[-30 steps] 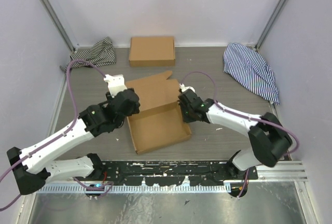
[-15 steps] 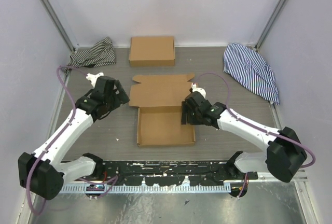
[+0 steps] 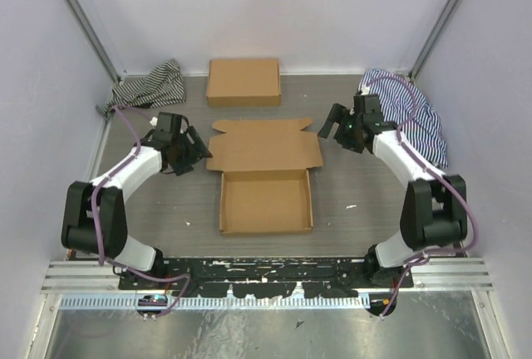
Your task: Fold the paper box
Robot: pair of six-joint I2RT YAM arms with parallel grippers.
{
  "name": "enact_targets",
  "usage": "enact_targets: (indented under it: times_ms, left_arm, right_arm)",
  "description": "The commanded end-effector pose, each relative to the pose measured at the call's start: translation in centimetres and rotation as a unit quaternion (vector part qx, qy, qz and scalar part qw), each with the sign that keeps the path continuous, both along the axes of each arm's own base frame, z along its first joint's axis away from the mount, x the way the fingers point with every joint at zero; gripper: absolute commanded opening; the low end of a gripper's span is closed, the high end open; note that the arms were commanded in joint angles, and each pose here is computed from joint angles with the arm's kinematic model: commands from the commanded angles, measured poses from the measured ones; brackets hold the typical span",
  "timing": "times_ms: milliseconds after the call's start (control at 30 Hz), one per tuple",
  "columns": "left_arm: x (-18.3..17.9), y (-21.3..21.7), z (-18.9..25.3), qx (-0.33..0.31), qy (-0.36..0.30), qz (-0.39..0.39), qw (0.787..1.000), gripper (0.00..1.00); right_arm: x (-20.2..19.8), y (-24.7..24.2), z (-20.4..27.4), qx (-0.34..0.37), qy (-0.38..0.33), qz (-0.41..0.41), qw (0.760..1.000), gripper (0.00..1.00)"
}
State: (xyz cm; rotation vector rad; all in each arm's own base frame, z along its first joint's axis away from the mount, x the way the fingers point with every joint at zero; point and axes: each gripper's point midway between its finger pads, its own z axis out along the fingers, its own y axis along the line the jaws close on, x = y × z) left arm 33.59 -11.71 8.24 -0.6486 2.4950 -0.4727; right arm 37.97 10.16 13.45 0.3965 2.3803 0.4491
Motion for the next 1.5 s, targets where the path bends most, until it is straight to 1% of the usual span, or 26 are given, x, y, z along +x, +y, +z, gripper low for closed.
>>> enact_targets:
  times_ms: [0, 133, 233, 300, 467, 567, 700, 733, 800, 933, 967, 1067, 1233, 1467]
  left_arm:
    - [2.1, -0.7, -0.4, -0.032, -0.01, -0.019, 0.999, 0.8]
    - [2.9, -1.1, -1.3, -0.041, -0.004, -0.019, 0.999, 0.79]
    - [3.6, -1.2, -1.7, -0.039, -0.003, -0.023, 0.999, 0.79]
    - [4.0, -1.6, -2.1, -0.047, -0.004, -0.027, 0.999, 0.79]
    - [5.2, -2.8, -2.9, -0.074, -0.011, -0.039, 0.996, 0.77]
    - [5.8, -3.1, -3.8, -0.077, -0.005, -0.042, 0.996, 0.75]
    - [6.4, -3.3, -4.2, -0.081, -0.004, -0.043, 0.996, 0.71]
    - [6.7, -3.3, -4.1, -0.081, -0.007, -0.043, 0.996, 0.7]
    - [6.9, -3.4, -3.7, -0.085, -0.016, -0.041, 0.995, 0.67]
    - [7.3, -3.8, -2.5, -0.089, -0.03, -0.049, 0.994, 0.58]
    - [7.3, -3.7, -2.3, -0.085, -0.031, -0.051, 0.995, 0.56]
    - [7.0, -3.7, -1.3, -0.06, -0.035, -0.06, 0.996, 0.56]
    - [6.0, -3.8, 0.5, 0.015, -0.035, -0.083, 0.996, 0.56]
    - [5.2, -5.4, 1.9, 0.104, -0.031, -0.122, 0.987, 0.56]
  right_arm:
    - [1.4, 4.0, -1.0, 0.074, -0.007, 0.107, 0.992, 0.92]
    - [2.1, 4.4, -3.0, 0.082, 0.009, 0.108, 0.991, 0.89]
    - [2.6, 4.3, -4.4, 0.081, 0.021, 0.103, 0.991, 0.89]
    - [2.8, 4.8, -5.1, 0.093, 0.024, 0.116, 0.989, 0.88]
    - [3.3, 5.9, -6.5, 0.118, 0.023, 0.138, 0.983, 0.81]
    - [3.5, 6.4, -6.7, 0.132, 0.019, 0.147, 0.98, 0.73]
    - [3.9, 7.0, -6.3, 0.144, 0.015, 0.157, 0.977, 0.53]
    - [3.9, 7.0, -6.2, 0.143, 0.014, 0.158, 0.977, 0.5]
    - [4.0, 6.9, -5.8, 0.14, 0.011, 0.158, 0.977, 0.44]
    - [4.0, 6.6, -4.8, 0.122, 0.002, 0.158, 0.98, 0.38]
    - [4.0, 6.5, -4.6, 0.115, 0.0, 0.158, 0.981, 0.37]
    - [3.8, 6.5, -3.8, 0.084, -0.003, 0.159, 0.984, 0.36]
    - [3.5, 7.2, -3.1, 0.026, -0.002, 0.162, 0.987, 0.36]
    - [2.7, 9.0, -3.7, -0.046, 0.018, 0.169, 0.984, 0.35]
